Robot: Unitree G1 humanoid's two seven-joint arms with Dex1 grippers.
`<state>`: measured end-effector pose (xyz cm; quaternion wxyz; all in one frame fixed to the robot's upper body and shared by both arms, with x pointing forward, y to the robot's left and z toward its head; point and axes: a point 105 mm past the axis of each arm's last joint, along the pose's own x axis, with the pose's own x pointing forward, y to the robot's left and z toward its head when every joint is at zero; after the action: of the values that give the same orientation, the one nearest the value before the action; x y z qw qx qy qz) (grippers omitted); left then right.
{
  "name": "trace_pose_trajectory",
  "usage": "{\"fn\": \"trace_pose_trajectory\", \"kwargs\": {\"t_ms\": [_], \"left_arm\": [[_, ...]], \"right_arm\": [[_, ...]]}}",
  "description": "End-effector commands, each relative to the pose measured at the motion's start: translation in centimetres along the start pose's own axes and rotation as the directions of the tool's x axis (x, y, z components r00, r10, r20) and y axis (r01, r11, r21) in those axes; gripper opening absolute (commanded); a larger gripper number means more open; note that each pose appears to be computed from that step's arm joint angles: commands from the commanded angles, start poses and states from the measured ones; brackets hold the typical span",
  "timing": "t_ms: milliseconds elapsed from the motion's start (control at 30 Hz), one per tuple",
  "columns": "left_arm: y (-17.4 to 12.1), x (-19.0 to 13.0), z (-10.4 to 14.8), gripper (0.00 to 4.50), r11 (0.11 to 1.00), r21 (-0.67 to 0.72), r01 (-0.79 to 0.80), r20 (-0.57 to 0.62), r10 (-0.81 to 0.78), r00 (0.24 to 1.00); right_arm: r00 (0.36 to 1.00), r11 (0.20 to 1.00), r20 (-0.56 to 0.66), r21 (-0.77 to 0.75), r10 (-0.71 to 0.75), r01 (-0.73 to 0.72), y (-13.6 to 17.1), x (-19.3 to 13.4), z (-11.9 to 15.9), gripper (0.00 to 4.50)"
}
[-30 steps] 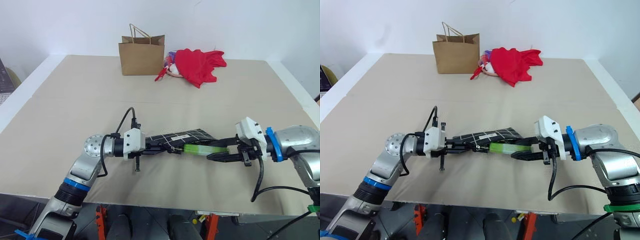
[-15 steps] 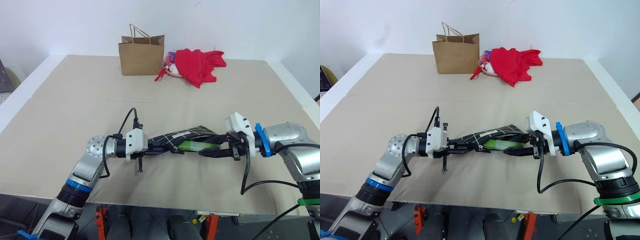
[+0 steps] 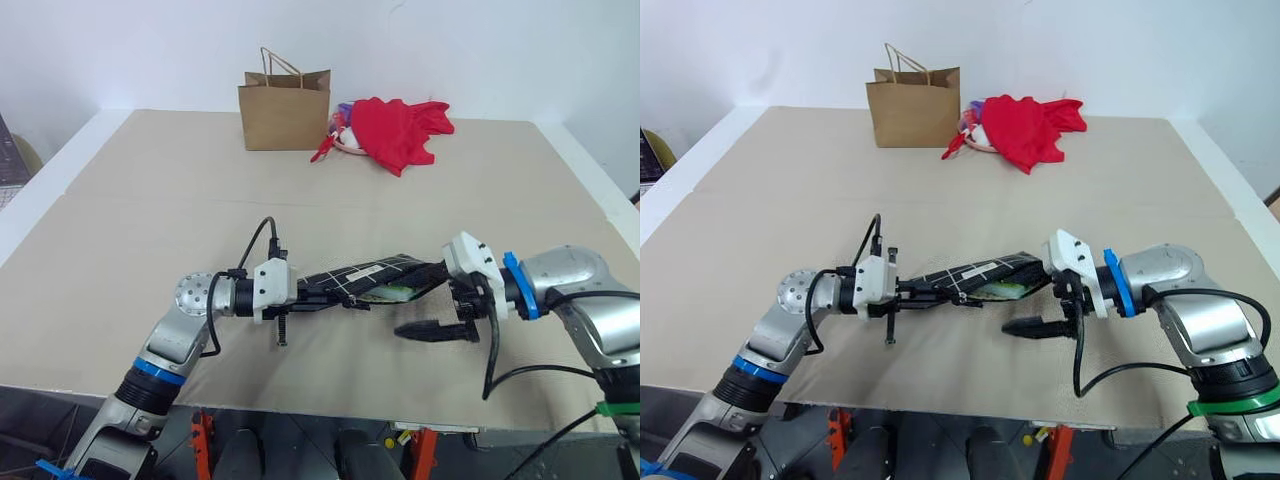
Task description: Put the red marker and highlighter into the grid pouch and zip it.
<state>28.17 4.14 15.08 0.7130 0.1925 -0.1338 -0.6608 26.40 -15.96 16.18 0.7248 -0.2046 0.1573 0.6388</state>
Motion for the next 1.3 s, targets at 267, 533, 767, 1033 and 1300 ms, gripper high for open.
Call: {"fn": "trace_pose_trajectory", "kwargs": {"t_ms": [267, 533, 767, 1033, 1300], "left_arm": [[1.7, -1.0, 0.5, 0.0, 0.999, 0.032, -0.037, -0.004, 0.037, 0.999], [0.9, -0.6, 1.7, 0.0, 1.0, -0.016, 0.006, 0.043, -0.005, 0.999], [0.5, -0.6, 1.7, 0.0, 1.0, -0.016, 0.002, 0.037, -0.001, 0.999], [0.5, -0.6, 1.7, 0.0, 1.0, -0.006, -0.006, 0.029, 0.006, 1.0], [0.6, -0.8, 1.4, 0.0, 1.0, -0.005, -0.011, 0.017, 0.011, 1.0]], "right_arm": [[0.962, 0.97, 0.239, -0.232, 0.131, -0.074, 4.1, -0.3, 5.2, 4.49], [0.951, 0.926, 0.3, -0.332, -0.08, 0.182, -0.6, 3.5, 5.8, 4.49], [0.955, 0.943, 0.293, -0.301, -0.052, 0.144, -1.2, 5.5, 5.5, 4.49], [0.948, 0.944, 0.316, -0.302, -0.032, 0.132, -1.2, 6.5, 5.8, 3.58], [0.952, 0.943, 0.303, -0.308, -0.031, 0.129, -1.1, 6.0, 5.5, 0.33]]}}
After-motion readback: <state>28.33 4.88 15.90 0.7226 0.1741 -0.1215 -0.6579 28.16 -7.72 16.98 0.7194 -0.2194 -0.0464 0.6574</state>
